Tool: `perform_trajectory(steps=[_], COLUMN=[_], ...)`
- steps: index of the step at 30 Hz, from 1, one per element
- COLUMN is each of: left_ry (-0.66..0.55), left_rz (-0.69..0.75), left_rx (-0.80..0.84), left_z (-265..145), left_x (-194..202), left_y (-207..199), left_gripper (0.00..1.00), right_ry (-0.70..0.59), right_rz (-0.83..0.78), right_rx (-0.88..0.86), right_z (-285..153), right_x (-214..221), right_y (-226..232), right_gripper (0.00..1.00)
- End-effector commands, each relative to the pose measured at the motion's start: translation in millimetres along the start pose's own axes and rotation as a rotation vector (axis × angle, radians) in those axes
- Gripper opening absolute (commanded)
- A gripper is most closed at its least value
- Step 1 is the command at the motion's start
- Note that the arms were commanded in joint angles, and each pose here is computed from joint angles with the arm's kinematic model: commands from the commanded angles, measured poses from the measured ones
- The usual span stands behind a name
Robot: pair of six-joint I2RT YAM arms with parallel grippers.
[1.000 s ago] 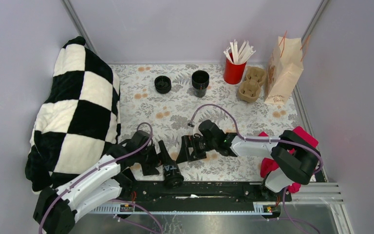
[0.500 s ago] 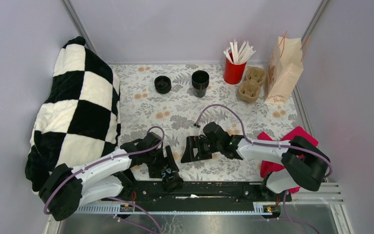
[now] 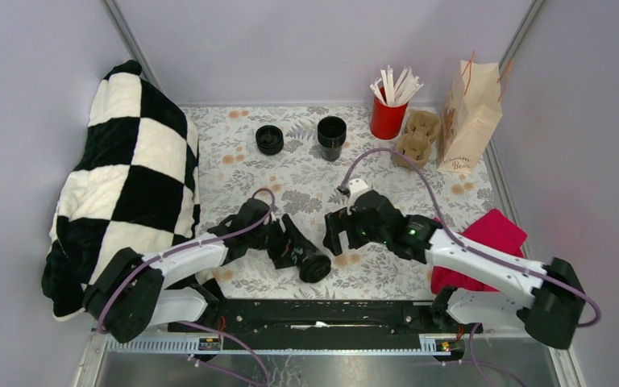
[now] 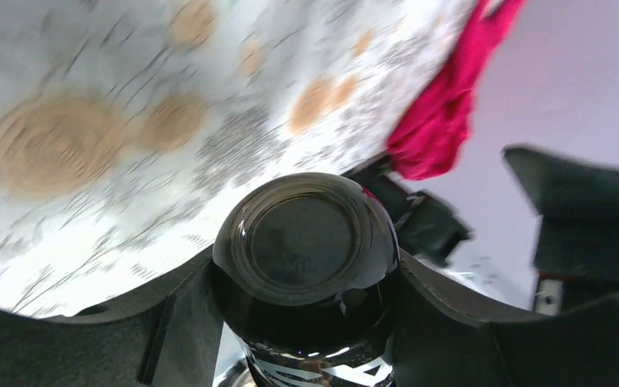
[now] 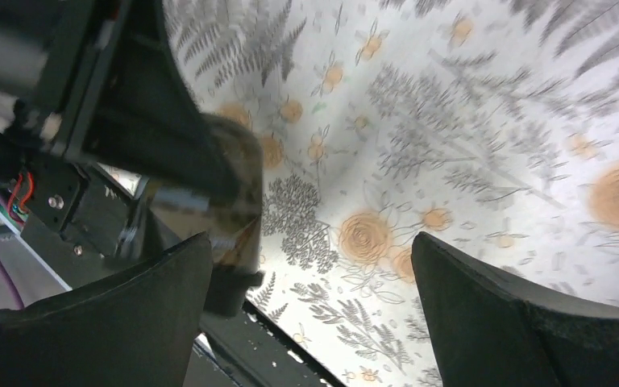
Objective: Pack the takeout coffee
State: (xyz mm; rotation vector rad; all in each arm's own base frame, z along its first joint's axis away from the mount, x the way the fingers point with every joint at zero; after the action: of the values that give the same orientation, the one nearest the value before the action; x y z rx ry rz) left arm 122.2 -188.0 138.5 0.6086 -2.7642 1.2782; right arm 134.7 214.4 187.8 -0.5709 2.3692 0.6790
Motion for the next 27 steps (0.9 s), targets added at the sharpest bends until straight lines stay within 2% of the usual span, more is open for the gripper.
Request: perform_trajectory(steps=[1,4,7,11,17,27], left_ry=[0.005,0.011,0.055,0.111,0.070,0.038], left_rz=[-0.072,-0.178,-0.298,-0.393,-0.455,-0.509], left_rx=[0.378,0.538,0.698,0.881,0.904,0.936], left_z=[-11,-12,-7,-2,4,5], left_x=[-29,-47,-62,-75,-83,-90], left_y=[-50,-65,-79,-90,-86,-87], left_gripper=[0.59,0.59,0.58,0.49,0.49,0.49], right_ry=[-0.209,-0.290,-0.316,-0.319,-0.285,-0.269], right_rz=[-0.085,-0.130,-0.149,-0.135,0.043,0.150], right_rx=[0.059,0.035,0.042,0.017,0.144,-0.030], right_z=[-45,-61,-65,-62,-54,-32], right_x=[-36,-48,-61,-80,-97,-96], right_y=[-5,-2,2,13,0,15], right_gripper=[1.00,1.00,1.00,1.00,1.00,1.00])
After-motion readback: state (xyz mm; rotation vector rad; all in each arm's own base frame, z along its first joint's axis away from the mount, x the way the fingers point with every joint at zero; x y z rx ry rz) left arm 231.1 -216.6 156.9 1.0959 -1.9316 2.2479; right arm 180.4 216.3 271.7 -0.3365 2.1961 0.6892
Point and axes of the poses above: each gripper's point midway between its finger pads, its own z axis out along the fingers, its own y axis along the line the jaws close on, x = y × z, the point moved 10 cm from there along -z, back along the fingers
